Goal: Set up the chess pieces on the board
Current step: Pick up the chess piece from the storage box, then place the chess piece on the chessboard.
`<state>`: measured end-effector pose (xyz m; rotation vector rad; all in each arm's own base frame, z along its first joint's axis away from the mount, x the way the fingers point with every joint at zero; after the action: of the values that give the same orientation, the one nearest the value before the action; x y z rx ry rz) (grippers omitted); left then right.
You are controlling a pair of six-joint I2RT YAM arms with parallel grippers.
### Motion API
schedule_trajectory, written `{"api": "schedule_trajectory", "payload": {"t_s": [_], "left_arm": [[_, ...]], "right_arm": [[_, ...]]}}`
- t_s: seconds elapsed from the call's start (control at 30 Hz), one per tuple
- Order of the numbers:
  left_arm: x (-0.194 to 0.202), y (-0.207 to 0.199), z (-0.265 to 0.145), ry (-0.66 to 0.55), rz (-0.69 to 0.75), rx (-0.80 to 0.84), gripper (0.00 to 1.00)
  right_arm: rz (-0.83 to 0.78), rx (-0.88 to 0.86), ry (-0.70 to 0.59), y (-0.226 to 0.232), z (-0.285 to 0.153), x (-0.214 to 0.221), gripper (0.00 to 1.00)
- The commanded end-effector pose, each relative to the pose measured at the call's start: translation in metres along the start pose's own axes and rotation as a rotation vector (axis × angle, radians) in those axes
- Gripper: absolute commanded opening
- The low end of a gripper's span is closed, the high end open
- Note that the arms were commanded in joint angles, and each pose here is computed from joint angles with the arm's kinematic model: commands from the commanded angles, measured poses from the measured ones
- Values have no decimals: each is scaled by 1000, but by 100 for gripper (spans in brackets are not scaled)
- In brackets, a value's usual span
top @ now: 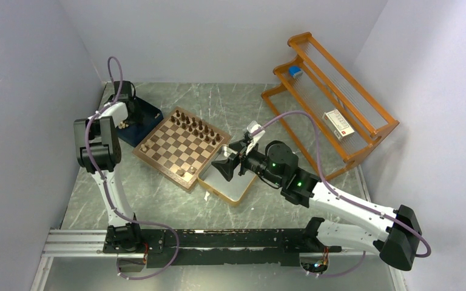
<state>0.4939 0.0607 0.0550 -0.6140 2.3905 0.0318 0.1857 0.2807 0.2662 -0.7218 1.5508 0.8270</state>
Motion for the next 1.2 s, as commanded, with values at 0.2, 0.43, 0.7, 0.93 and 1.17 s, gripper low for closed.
{"api": "schedule_trajectory", "payload": {"t_s": [0.2, 0.43, 0.7, 0.93, 1.17], "left_arm": [[-7, -3, -46, -26, -10, 64, 20], [-19, 1, -72, -67, -2, 61, 19], [-33, -4, -137, -178, 23, 158, 21], [-10, -26, -193, -204, 23, 423, 21], [28, -52, -234, -142, 117, 627, 21]], "right_arm": [[75, 64, -17, -7, 1, 7, 95], [120, 90, -1, -8, 4, 9, 99], [275, 218, 130, -27, 18, 27, 100], [288, 201, 71, -32, 19, 16, 100], [349, 132, 103, -47, 29, 0, 97]]}}
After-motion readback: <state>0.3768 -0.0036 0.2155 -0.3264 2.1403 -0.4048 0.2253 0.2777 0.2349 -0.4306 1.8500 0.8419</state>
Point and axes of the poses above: each gripper's point midway between its finger pads, its own z axis out along the fingers, its own y axis along the line the jaws close on, x = y × z, the point moved 4 cm from there along -z, back along the fingers, and after that the axes turned 4 degrees about -z, right-handed, at the moved point
